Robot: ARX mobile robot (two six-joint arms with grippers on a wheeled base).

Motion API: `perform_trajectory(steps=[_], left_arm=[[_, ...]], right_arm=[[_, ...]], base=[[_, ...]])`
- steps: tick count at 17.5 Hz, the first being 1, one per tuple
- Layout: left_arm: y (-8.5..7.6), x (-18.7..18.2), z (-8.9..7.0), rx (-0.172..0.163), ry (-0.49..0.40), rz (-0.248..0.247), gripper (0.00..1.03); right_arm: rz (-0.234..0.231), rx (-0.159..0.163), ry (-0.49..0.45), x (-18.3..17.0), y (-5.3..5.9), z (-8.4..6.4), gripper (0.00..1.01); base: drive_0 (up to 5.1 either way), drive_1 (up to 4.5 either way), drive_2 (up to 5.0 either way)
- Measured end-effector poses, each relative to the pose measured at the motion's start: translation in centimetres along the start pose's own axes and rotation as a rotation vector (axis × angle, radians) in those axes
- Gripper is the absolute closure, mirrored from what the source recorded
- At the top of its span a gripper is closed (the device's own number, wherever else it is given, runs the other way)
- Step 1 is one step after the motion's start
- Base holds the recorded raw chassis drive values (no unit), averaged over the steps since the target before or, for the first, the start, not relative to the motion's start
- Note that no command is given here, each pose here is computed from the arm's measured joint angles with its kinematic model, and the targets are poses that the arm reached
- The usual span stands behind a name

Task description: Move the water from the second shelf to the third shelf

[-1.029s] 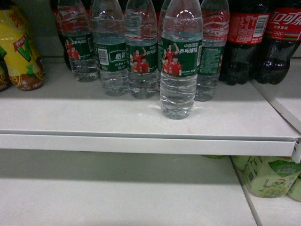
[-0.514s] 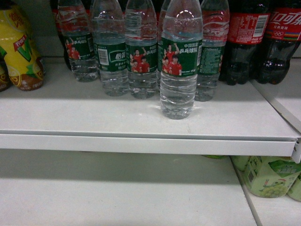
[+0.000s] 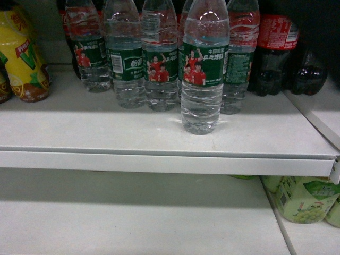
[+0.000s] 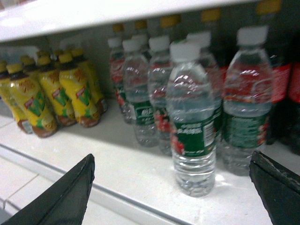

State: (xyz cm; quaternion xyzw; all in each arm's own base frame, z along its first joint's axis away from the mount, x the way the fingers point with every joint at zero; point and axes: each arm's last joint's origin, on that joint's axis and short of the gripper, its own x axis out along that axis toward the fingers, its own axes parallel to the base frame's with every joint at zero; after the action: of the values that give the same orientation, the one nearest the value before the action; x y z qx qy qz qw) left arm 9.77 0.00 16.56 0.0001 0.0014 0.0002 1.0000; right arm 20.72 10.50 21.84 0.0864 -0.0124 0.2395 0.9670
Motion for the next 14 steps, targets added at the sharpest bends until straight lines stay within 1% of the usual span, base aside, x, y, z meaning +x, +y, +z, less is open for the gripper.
perform_trajectory(steps=[1, 3, 4, 6, 8, 9, 10, 11, 12, 14], left_arm=[[0.0, 0.0, 0.0, 0.000, 0.000, 0.000, 0.05], [0.0, 0.0, 0.0, 0.000, 0.000, 0.000, 0.05], [0.0, 0.0, 0.0, 0.000, 0.000, 0.000, 0.05], [0.0, 0.0, 0.0, 0.000, 0.000, 0.000, 0.05], [0.0, 0.0, 0.0, 0.000, 0.000, 0.000, 0.05], [0.0, 0.0, 0.0, 0.000, 0.000, 0.000, 0.05], [0.0, 0.0, 0.0, 0.000, 0.000, 0.000, 0.05], [0.0, 0.0, 0.0, 0.000, 0.000, 0.000, 0.05], [0.0, 0.0, 0.0, 0.000, 0.000, 0.000, 0.05], [0.0, 0.0, 0.0, 0.000, 0.000, 0.000, 0.05]], right_arm=[[0.022, -0.004, 0.049, 1.4, 0.5, -1.0, 0.03], [0.050, -0.026, 0.157, 3.8, 1.2, -3.6, 0.03], [0.062, -0.028, 0.189, 4.5, 1.5, -4.4, 0.03], [0.078, -0.028, 0.219, 6.1, 1.8, -4.9, 0.03], [0.074, -0.026, 0.239, 7.2, 1.9, -5.2, 0.03], [0.063, -0.026, 0.247, 7.6, 1.9, -5.3, 0.03], [0.039, -0.025, 0.257, 8.3, 1.9, -5.3, 0.03], [0.029, -0.027, 0.260, 8.9, 1.9, -5.3, 0.03], [-0.001, -0.028, 0.266, 9.8, 1.8, -5.3, 0.03], [-0.040, -0.010, 0.279, 10.8, 1.4, -5.2, 0.03]], base=[[0.0, 0.00, 0.0], [0.0, 0.00, 0.0], [0.0, 0.00, 0.0], [0.0, 0.00, 0.0], [0.0, 0.00, 0.0], [0.0, 0.00, 0.0], [0.0, 0.00, 0.0], [0.0, 0.00, 0.0], [0.0, 0.00, 0.0], [0.0, 0.00, 0.0]])
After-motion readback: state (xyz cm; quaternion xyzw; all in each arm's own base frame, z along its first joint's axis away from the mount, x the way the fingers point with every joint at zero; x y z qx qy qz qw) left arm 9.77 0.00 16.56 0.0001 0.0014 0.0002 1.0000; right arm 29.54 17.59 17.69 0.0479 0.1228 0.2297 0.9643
